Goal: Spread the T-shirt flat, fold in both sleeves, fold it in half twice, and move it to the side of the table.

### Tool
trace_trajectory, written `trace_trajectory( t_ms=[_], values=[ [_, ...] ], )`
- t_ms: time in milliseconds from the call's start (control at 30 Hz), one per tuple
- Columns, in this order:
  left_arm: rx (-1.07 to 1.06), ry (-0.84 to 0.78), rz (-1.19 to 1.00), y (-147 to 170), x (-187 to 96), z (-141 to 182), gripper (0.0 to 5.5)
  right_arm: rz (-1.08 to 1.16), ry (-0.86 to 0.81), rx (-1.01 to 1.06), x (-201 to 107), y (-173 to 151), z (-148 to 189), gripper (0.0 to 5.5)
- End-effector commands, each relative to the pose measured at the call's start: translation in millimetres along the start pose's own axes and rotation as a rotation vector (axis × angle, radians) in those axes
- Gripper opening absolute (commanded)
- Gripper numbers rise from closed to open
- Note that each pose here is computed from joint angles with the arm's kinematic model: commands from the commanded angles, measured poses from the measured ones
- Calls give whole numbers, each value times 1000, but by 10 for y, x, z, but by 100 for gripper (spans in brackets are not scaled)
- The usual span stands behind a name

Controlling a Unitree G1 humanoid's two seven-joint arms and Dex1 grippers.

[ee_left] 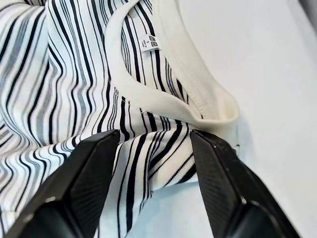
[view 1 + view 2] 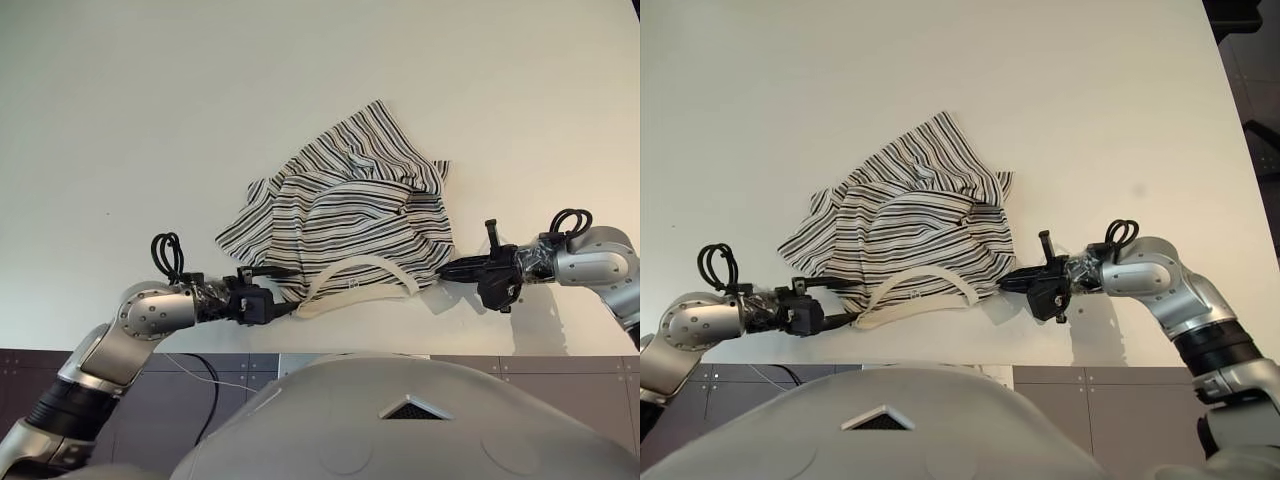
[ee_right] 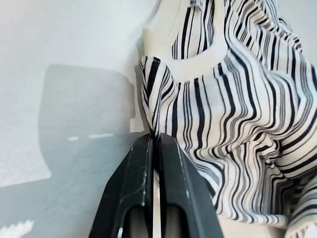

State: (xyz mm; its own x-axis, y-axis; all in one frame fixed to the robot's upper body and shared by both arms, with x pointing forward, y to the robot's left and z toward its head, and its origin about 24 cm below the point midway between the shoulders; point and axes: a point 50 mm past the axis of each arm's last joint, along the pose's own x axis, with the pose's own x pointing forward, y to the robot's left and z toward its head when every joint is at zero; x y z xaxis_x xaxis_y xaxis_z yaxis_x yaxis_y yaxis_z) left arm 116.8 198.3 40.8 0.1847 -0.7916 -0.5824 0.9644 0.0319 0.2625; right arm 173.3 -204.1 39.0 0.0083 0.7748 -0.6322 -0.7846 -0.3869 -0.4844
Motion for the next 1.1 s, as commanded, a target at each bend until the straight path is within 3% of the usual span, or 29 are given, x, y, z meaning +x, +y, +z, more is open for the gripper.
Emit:
trace_trajectory(
  t_ms=[33,100,200,300,400,533,700,800,1000,1100],
  values=[
    [-48,24,-48,-23,-104,34,266,-8,27,4,-12,12,-22,13],
    [-100,65,-73,34,-214,-24,266,-5,35,5,-18,27,-35,13],
    [-218,-38,58,417,-288,79,266,1,42,2,-30,40,-51,13],
    [-105,-19,237,811,-169,38,266,5,40,-12,-15,-6,-69,13],
    [21,120,170,712,-39,-199,266,14,34,-30,-8,-56,-76,13],
    [130,349,51,521,-144,-659,266,26,36,-30,-28,-31,-85,13],
    [207,418,83,650,-294,-802,266,28,51,-28,-34,1,-108,13],
    [201,364,104,706,-314,-736,266,29,53,-29,-20,23,-113,13],
    [138,5,267,936,-257,-38,266,16,47,-31,6,26,-101,13],
    [143,-30,198,729,-208,133,266,10,48,-29,14,35,-97,13]
  ],
)
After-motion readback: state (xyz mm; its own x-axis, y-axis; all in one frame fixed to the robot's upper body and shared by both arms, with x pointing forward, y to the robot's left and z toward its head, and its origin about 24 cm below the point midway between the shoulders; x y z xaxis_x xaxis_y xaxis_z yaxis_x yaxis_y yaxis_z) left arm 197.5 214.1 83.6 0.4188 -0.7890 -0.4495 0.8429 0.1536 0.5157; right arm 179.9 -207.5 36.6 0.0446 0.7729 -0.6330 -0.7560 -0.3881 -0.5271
